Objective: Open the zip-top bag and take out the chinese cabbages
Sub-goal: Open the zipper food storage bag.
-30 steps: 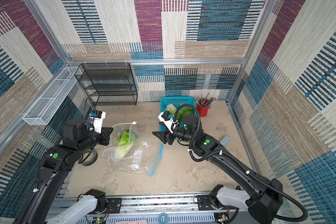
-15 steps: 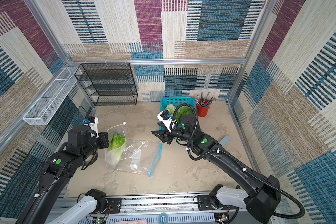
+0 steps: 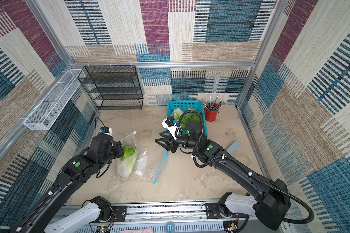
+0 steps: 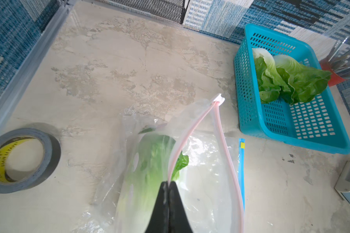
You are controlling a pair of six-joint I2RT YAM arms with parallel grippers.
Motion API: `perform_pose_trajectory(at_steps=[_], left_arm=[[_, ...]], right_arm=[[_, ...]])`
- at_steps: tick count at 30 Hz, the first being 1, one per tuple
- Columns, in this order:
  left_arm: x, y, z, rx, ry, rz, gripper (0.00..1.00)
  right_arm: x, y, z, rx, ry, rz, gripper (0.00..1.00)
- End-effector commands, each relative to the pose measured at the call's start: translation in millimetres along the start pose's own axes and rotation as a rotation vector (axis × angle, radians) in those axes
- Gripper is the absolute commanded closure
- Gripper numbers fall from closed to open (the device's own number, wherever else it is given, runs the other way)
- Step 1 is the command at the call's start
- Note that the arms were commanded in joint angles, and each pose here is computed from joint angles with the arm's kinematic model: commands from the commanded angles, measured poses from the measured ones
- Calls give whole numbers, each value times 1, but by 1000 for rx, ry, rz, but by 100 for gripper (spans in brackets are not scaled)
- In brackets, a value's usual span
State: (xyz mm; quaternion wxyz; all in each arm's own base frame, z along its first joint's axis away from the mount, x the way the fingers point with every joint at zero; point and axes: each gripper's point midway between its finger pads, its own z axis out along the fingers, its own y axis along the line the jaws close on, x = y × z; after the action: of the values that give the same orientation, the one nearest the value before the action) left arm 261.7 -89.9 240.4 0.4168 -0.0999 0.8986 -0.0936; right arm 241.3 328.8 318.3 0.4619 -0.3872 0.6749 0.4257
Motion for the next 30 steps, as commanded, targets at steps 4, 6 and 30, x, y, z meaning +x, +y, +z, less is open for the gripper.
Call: perform_pose_trajectory(at_steps=[4, 6, 30], left_arm=[[4, -31, 11, 76, -34, -100, 100], [7, -42, 13, 101, -33, -103, 100], [29, -91, 10, 224, -92, -166, 100]], right_arm=[[7, 22, 25, -90, 18, 63, 55], [15, 22, 34, -94, 43, 101, 60], [103, -20, 108, 4, 230, 436, 86]])
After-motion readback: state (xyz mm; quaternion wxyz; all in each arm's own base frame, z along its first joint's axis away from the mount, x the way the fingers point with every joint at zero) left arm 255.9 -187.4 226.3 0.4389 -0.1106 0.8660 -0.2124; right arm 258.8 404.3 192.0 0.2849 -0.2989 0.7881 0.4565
